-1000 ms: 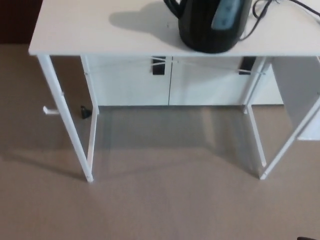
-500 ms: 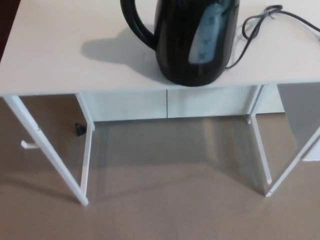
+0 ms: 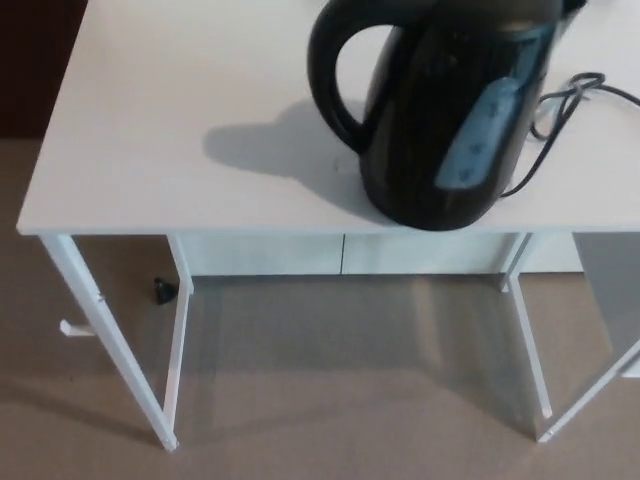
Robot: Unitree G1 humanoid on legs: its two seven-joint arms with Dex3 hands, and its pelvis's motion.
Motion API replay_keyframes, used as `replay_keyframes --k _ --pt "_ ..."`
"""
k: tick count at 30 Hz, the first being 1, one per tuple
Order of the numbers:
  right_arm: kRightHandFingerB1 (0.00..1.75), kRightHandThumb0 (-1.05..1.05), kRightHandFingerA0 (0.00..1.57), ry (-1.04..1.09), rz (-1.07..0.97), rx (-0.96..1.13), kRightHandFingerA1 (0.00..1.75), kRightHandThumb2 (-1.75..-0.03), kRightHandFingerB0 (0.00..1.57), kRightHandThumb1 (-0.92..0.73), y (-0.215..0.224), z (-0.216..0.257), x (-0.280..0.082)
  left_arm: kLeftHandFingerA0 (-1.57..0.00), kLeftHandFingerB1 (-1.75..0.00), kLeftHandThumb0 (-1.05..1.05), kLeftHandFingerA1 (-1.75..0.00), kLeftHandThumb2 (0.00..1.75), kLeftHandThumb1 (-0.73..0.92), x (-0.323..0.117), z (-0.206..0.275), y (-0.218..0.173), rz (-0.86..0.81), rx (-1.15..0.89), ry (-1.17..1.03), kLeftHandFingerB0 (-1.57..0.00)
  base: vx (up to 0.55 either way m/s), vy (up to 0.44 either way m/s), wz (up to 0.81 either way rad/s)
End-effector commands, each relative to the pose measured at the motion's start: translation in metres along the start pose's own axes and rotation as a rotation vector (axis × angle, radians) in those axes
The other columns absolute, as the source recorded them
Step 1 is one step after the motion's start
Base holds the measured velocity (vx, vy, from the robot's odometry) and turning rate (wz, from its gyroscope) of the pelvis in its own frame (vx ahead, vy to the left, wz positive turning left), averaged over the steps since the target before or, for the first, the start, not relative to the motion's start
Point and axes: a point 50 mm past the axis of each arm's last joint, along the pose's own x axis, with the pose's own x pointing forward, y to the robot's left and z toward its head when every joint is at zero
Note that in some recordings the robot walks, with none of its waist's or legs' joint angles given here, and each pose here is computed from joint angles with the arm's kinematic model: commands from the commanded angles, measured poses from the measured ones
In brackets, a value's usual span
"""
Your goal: The robot walk towards a table in front and uses its left hand to pick up the pot from the base and places it on the table
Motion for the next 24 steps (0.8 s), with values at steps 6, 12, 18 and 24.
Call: replay_keyframes --k 6,12,18,24 --pt "0.42 -0.04 0.43 -0.01 -0.006 -0.008 0.46 -0.6 0.39 -0.72 -0.002 0.002 0.0 -0.65 -0.42 -0.18 -0.48 0.57 0.59 -0.001 0.005 0.005 -0.001 0.046 -0.016 -0.52 0.09 -0.172 0.1" --pt "0.43 -0.05 0.43 -0.02 -0.002 -0.001 0.46 -0.59 0.4 -0.72 -0.002 0.008 0.003 -0.64 -0.43 -0.2 -0.49 0.57 0.6 0.001 0.01 0.005 -0.015 0.067 -0.026 -0.51 0.1 0.018 -0.08" --pt "0.44 -0.04 0.44 -0.024 -0.006 -0.002 0.47 -0.59 0.41 -0.72 -0.003 0.011 0.005 -0.63 -0.42 -0.19 -0.47 0.57 0.6 0.002 0.011 0.004 -0.013 0.063 -0.022 -0.51 0.13 0.138 -0.05" --pt "0.44 -0.03 0.45 -0.035 -0.004 0.001 0.48 -0.59 0.41 -0.72 -0.005 0.016 0.007 -0.63 -0.42 -0.19 -0.47 0.58 0.62 0.005 0.016 0.003 -0.019 0.055 -0.032 -0.5 0.08 0.087 0.01"
